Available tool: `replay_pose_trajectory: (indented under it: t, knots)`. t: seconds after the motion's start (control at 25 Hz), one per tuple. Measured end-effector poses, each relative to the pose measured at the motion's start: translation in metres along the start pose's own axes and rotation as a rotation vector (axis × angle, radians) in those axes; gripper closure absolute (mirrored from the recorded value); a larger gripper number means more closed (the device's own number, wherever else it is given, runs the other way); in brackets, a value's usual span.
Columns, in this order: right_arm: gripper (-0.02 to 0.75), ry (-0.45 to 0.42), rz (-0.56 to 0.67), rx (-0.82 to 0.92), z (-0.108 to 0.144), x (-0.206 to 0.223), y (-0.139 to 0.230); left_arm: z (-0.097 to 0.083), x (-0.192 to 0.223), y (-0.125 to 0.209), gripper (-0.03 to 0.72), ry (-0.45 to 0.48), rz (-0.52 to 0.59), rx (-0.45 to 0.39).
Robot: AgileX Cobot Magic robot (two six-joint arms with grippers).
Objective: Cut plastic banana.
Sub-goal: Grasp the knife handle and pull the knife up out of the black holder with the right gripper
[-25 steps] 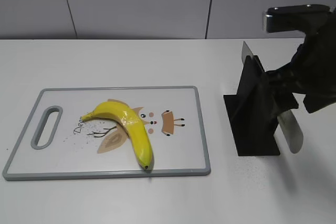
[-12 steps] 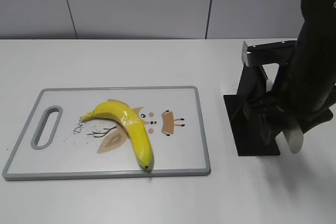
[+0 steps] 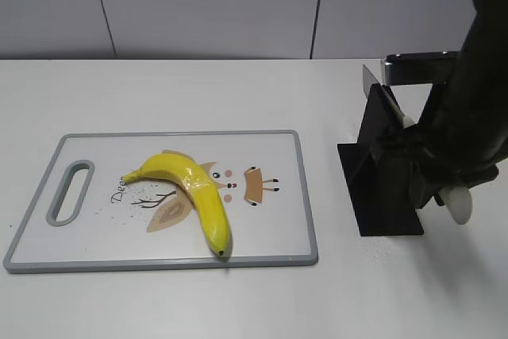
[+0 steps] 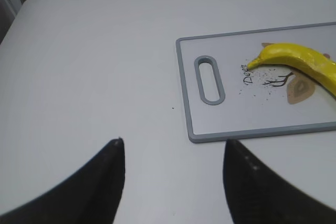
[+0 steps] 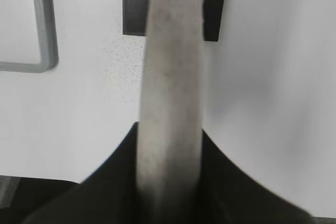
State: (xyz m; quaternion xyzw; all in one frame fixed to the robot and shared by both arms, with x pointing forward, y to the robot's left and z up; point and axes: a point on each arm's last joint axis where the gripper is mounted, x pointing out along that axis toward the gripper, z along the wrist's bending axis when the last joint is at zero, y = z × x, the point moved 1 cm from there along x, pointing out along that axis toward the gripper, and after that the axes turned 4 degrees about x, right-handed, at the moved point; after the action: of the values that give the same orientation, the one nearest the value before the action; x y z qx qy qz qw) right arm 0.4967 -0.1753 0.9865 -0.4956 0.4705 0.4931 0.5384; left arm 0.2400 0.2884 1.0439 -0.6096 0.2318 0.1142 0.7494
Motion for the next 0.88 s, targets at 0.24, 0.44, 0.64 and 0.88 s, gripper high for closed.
replay_pose_trajectory:
  t: [0.24,0.44,0.64,0.88]
  knots:
    - [0.568,-0.071,-0.137,0.012,-0.005,-0.046,0.014,0.0,0.0,0.0,0.116,0.001,0.0,-0.001]
    - [0.569,-0.127,-0.241,0.015,-0.008,-0.079,0.022,0.0,0.0,-0.001,0.116,-0.002,-0.01,-0.001]
    - [0.569,-0.172,-0.331,-0.004,-0.005,-0.107,0.019,0.001,-0.001,-0.003,0.116,-0.007,-0.029,0.001]
    - [0.569,-0.155,-0.448,-0.32,0.001,-0.121,0.01,0.008,0.006,-0.025,0.116,-0.013,-0.026,-0.009]
